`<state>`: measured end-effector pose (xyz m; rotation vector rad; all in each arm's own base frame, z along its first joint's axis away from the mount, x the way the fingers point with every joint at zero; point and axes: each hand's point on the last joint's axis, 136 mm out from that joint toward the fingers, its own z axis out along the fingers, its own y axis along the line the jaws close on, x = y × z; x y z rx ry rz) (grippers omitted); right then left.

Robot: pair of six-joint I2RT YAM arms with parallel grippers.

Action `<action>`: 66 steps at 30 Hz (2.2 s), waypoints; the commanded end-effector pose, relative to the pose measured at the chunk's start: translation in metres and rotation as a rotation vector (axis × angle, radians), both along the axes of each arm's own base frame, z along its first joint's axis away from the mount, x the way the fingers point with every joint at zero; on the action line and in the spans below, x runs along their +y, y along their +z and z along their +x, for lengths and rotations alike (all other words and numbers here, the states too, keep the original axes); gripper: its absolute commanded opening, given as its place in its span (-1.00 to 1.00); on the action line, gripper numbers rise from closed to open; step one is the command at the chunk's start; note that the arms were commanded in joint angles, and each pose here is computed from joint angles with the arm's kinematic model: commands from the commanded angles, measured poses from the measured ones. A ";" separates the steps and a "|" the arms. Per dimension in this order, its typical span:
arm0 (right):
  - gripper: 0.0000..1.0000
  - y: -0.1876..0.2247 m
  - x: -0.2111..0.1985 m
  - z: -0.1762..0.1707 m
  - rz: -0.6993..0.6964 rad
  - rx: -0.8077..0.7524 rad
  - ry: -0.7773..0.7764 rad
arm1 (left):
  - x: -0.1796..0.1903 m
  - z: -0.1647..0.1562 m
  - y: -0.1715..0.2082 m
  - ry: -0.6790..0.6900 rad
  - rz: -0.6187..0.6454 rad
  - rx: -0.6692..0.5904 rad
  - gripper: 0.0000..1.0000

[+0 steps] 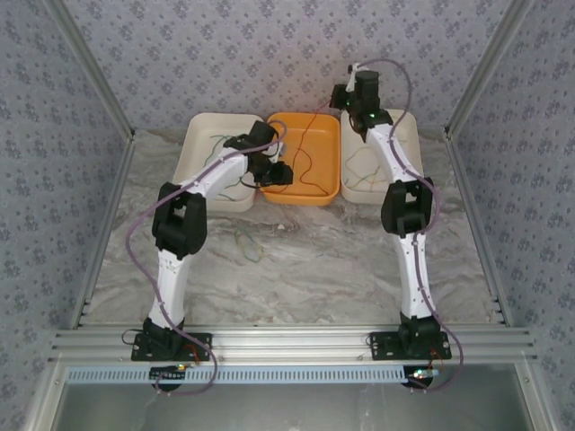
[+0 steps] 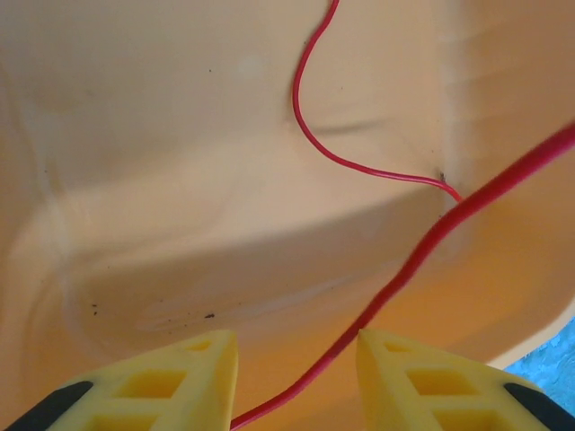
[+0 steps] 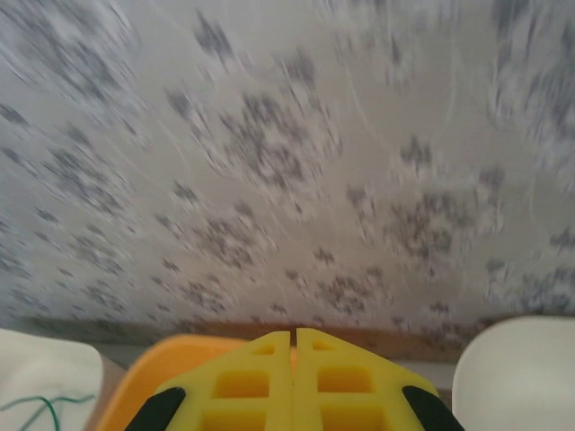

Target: Untangle the cables

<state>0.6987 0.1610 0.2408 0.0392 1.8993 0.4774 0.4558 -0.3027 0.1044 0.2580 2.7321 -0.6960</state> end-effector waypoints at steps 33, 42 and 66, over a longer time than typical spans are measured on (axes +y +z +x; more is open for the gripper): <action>-1.00 0.181 0.018 -0.091 0.023 -0.156 -0.030 | 0.079 -0.033 0.125 0.229 -0.115 -0.378 0.17; -1.00 0.239 0.028 -0.120 0.044 -0.245 -0.015 | 0.136 -0.097 0.142 0.352 -0.159 -0.530 0.20; -1.00 0.108 0.062 -0.085 -0.058 -0.203 0.044 | 0.155 -0.166 0.119 0.330 -0.186 -0.475 0.15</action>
